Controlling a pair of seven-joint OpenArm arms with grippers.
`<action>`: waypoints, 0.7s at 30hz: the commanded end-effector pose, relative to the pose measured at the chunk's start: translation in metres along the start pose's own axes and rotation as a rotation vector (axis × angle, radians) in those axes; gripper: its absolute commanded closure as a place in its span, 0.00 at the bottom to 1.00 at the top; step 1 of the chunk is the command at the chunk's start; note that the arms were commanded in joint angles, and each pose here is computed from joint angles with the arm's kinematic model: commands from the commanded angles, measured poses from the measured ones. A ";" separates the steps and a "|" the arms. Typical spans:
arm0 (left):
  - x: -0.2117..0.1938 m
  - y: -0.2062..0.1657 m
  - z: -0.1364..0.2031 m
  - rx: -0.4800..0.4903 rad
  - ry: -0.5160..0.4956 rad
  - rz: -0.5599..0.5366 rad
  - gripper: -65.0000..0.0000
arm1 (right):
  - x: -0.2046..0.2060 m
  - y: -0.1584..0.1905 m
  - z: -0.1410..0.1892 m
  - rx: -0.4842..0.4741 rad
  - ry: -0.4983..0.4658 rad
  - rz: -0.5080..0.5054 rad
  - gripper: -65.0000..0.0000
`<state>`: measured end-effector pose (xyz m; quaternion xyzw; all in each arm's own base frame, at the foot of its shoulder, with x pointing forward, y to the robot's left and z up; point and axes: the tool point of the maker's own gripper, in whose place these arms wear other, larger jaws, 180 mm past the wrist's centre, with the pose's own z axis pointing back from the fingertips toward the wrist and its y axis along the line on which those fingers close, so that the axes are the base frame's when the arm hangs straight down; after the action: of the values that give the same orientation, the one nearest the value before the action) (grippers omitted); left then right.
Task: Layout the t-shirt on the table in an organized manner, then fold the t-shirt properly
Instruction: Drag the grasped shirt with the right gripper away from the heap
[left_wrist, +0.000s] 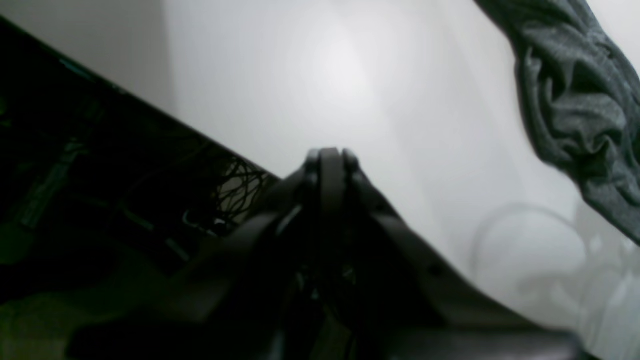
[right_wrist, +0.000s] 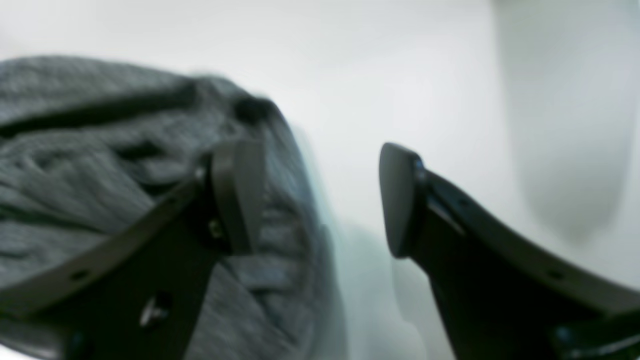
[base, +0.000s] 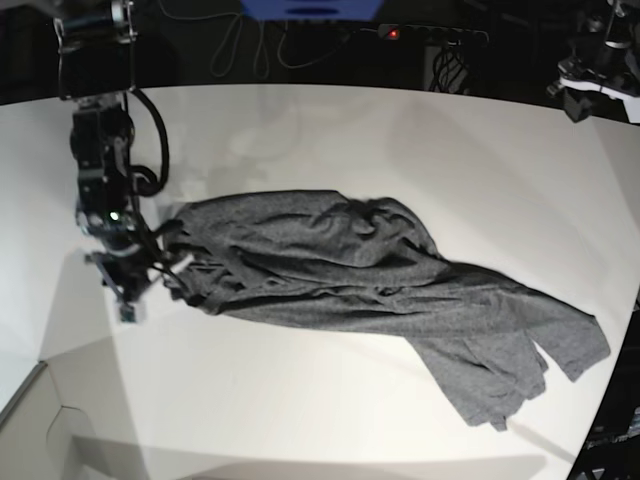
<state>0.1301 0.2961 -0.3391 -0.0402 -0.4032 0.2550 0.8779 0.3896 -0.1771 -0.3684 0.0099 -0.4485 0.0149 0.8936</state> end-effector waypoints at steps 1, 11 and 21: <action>0.007 0.001 0.005 0.001 -0.024 -0.012 1.00 | 0.022 0.007 -0.004 0.018 -0.052 0.019 0.43; 0.007 0.013 0.012 0.037 -0.027 -0.008 1.00 | 0.023 0.009 -0.053 0.009 0.043 0.010 0.43; 0.008 0.012 0.011 0.035 -0.031 -0.005 1.00 | 0.020 0.007 -0.062 0.001 0.022 -0.005 0.43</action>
<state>0.1185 0.3067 -0.3377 -0.0233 -0.3985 0.2657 0.8775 0.4347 -0.1689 -0.4114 0.0085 -0.4067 0.0122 0.9134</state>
